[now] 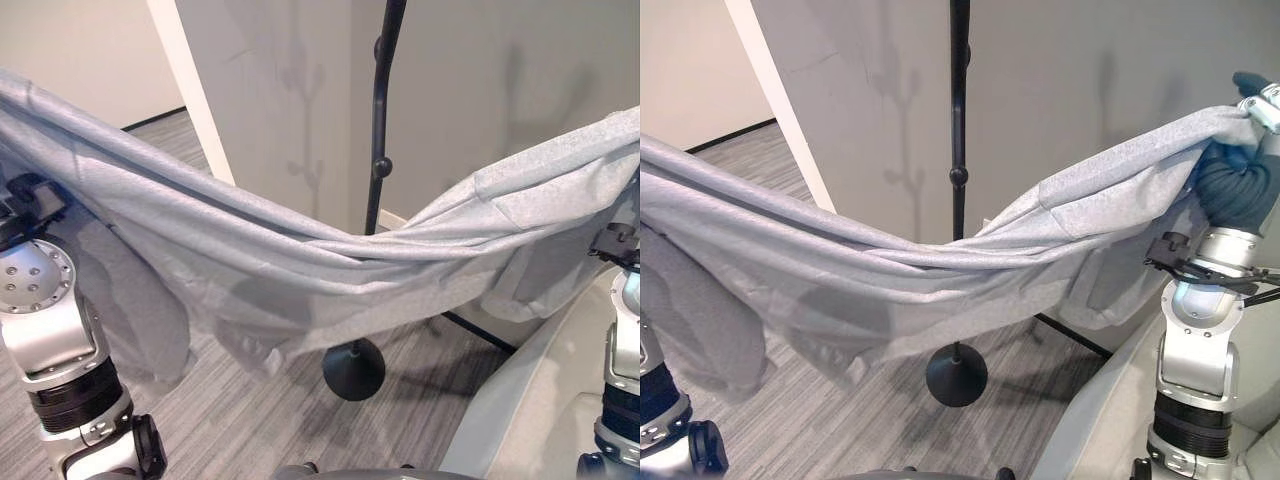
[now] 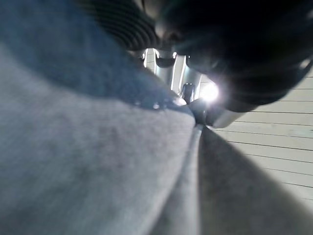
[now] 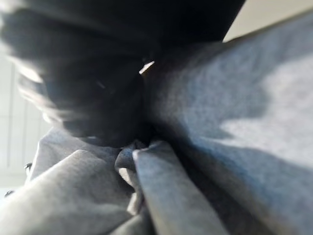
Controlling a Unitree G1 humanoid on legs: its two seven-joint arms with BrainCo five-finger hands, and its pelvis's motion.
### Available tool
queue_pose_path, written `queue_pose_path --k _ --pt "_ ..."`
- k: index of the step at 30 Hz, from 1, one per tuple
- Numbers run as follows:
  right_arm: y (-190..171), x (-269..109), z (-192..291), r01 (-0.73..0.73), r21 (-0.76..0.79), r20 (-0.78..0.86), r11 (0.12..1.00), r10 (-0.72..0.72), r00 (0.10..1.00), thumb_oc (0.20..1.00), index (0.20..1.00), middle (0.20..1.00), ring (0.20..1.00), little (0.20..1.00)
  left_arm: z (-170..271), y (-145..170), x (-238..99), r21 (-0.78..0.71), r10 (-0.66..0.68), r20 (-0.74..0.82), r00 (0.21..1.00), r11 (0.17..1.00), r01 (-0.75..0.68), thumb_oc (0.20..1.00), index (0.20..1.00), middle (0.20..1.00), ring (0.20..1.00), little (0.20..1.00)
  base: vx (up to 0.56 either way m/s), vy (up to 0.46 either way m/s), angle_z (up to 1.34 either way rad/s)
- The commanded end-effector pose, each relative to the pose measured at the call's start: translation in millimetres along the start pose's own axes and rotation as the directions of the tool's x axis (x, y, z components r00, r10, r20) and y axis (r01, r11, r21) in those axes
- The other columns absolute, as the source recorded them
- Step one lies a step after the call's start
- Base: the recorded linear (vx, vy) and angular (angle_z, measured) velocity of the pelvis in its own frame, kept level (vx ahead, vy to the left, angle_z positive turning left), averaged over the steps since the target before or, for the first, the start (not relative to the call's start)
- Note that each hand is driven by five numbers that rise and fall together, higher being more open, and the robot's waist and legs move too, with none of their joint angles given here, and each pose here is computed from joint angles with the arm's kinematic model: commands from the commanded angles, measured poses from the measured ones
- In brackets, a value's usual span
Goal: Hang the clothes on the sofa on the clothes rack.
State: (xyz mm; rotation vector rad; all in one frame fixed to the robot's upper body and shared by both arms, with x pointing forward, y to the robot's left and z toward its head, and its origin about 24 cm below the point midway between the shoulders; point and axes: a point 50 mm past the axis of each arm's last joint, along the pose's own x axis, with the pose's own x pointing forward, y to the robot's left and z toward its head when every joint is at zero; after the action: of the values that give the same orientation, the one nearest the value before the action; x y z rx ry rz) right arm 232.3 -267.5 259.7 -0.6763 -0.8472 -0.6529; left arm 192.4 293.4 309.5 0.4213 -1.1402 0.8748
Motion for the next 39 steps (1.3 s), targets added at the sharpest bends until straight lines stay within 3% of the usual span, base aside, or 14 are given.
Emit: queue_pose_path --k 1,7,14,19,21,25,32,38,39 --pt "-21 30 32 0.143 -0.016 0.196 0.990 -0.137 0.971 0.200 0.200 0.200 0.200 0.200 21 -8 25 0.034 0.002 0.171 0.985 0.999 -0.008 0.200 0.200 0.200 0.200 0.200 0.00 0.000 0.00" --pt "-33 60 32 0.177 -0.113 0.240 0.978 -0.146 0.960 0.200 0.200 0.200 0.200 0.200 18 -9 56 0.125 -0.005 0.205 0.979 0.992 -0.021 0.200 0.200 0.200 0.200 0.200 0.00 0.000 0.00" --pt "-33 110 6 0.096 -0.261 0.143 0.960 -0.060 0.988 0.200 0.200 0.200 0.200 0.200 11 -31 107 0.216 -0.061 0.195 0.979 0.976 0.018 0.200 0.200 0.200 0.200 0.200 0.00 -0.002 -0.01" --pt "-22 128 -29 0.008 -0.229 -0.054 0.973 -0.021 0.998 0.200 0.200 0.200 0.200 0.200 22 -75 136 0.238 -0.170 0.184 0.968 0.963 0.124 0.200 0.200 0.200 0.200 0.200 0.01 -0.029 -0.02" --pt "-13 136 -39 -0.030 -0.227 -0.124 0.973 0.001 0.992 0.200 0.200 0.200 0.200 0.200 38 -107 141 0.209 -0.225 0.206 0.952 0.961 0.182 0.200 0.200 0.200 0.200 0.200 0.02 -0.036 0.00" --pt "1 140 -41 -0.068 -0.208 -0.161 0.976 0.035 0.986 0.200 0.200 0.200 0.200 0.200 49 -133 142 0.202 -0.275 0.210 0.938 0.951 0.234 0.200 0.200 0.200 0.200 0.200 0.02 -0.012 -0.01" --pt "13 155 -44 -0.103 -0.207 -0.232 0.973 0.053 0.971 0.200 0.200 0.200 0.200 0.200 56 -147 163 0.266 -0.307 0.160 0.938 0.929 0.259 0.200 0.200 0.200 0.200 0.200 0.00 -0.001 -0.02" --pt "10 169 -46 -0.059 -0.154 -0.316 0.986 0.007 0.949 0.200 0.200 0.200 0.200 0.200 60 -136 190 0.361 -0.284 0.106 0.953 0.904 0.229 0.200 0.200 0.200 0.200 0.200 0.03 0.012 -0.08" --pt "-2 169 -60 -0.061 -0.207 -0.389 0.976 -0.025 0.921 0.200 0.200 0.200 0.200 0.200 55 -127 199 0.428 -0.267 0.058 0.962 0.877 0.218 0.200 0.200 0.200 0.200 0.200 0.02 0.030 -0.01"
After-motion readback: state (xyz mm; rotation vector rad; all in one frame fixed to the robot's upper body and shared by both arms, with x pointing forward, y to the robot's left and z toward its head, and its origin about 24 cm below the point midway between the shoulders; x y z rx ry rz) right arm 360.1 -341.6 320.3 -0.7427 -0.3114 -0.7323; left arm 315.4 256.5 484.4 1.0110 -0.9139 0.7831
